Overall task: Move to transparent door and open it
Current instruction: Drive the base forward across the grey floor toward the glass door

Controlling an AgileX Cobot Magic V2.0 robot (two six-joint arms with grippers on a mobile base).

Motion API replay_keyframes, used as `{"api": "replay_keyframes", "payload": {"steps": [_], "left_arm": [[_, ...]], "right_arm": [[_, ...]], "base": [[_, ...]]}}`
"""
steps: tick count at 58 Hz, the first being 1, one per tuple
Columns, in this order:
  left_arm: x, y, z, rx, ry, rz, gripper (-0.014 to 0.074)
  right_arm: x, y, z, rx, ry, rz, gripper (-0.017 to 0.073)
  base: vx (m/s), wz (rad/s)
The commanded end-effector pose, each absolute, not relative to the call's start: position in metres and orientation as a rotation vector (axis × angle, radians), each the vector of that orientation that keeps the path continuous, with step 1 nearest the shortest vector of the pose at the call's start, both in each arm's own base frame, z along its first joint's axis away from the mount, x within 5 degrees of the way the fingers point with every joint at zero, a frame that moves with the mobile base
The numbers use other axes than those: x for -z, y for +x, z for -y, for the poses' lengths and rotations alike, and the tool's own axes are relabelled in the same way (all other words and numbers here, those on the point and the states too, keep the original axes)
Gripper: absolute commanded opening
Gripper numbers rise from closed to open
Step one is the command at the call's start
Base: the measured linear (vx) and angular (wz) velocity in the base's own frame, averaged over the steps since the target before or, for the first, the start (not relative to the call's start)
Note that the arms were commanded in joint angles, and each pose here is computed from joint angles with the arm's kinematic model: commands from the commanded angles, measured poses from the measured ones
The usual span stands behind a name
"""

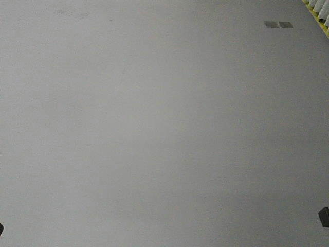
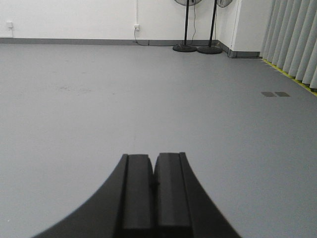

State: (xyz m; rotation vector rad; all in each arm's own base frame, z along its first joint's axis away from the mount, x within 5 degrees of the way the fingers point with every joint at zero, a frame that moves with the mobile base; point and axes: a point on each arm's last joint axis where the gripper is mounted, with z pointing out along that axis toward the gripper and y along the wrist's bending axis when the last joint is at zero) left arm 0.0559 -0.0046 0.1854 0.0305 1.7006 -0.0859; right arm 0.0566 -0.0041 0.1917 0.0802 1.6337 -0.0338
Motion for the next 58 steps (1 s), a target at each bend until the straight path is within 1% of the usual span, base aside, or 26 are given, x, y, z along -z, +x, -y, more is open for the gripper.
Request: {"api": "replay_keyframes", "payload": {"steps": [1, 31, 58], "left_arm": [[-0.1886, 0.0561, 0.0042, 0.095, 0.017, -1.62, -0.0003], [-0.1886, 0.0561, 0.0042, 0.095, 0.017, -1.62, -0.0003], [-0.1886, 0.0561, 0.0042, 0.095, 0.017, -1.62, -0.0003]], "right_arm": [[-0.1987, 0.0558, 0.0041, 0.039, 0.076, -1.539, -0.0009], [-0.1987, 0.0558, 0.0041, 0.039, 0.076, -1.539, -0.0009], [-0.1987, 0.0558, 0.0041, 0.039, 0.076, -1.539, -0.0009]], "base": [[0.0, -0.01], [0.05, -0.01], [0.2, 0.08]]}}
